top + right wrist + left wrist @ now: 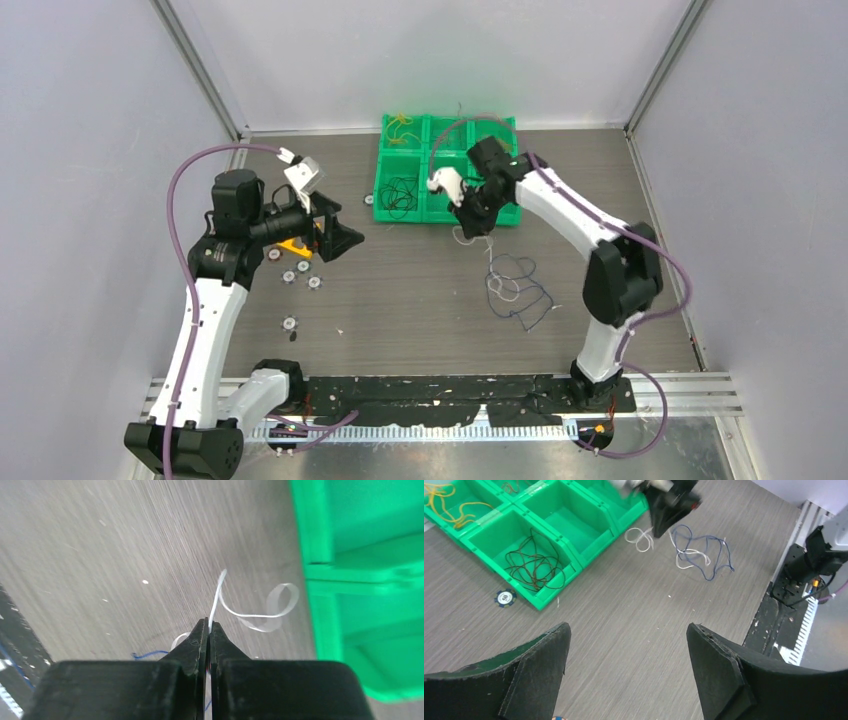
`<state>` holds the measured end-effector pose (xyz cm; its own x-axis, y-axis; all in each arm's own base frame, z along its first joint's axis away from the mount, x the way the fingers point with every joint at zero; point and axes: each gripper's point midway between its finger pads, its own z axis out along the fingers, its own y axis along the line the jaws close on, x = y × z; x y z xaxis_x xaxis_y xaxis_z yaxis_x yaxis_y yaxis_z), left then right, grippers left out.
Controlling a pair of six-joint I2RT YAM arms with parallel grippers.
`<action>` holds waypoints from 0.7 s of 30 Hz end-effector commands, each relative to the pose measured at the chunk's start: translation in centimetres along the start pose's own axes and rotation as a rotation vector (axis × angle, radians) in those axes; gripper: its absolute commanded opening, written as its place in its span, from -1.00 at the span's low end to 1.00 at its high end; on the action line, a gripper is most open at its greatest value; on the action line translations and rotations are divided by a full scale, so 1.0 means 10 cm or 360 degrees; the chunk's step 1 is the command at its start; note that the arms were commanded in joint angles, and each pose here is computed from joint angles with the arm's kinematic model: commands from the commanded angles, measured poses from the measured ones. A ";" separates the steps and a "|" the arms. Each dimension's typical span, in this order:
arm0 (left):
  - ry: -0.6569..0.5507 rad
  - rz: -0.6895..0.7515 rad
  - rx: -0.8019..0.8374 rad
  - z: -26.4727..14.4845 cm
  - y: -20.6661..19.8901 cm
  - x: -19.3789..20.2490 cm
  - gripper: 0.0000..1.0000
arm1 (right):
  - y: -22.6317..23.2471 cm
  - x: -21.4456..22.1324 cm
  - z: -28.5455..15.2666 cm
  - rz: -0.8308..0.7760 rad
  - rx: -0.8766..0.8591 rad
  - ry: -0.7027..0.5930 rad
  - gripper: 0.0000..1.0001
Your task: Untangle the cables
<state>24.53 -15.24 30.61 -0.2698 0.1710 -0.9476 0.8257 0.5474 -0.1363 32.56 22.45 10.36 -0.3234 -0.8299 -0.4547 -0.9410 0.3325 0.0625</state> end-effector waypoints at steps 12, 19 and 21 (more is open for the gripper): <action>-0.0258 0.0044 0.0084 0.22 0.12 -0.48 0.99 | 0.98 -1.44 -3.20 -0.0110 0.0291 -0.1283 -0.89; -0.0359 0.0139 0.0307 0.56 -0.32 -0.64 0.99 | 1.04 -1.71 -3.49 -0.0053 0.0247 -0.1496 -0.89; -0.0351 0.0236 0.0372 0.75 -0.49 -0.57 0.99 | 1.08 -1.78 -3.50 -0.0043 0.0187 -0.1540 -0.89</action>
<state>26.75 -21.04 33.32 -0.1941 0.0563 -0.9794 0.8960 0.4167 -0.1536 25.00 23.67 48.42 -0.0005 -0.2298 -0.9732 -0.8956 0.4331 -0.1018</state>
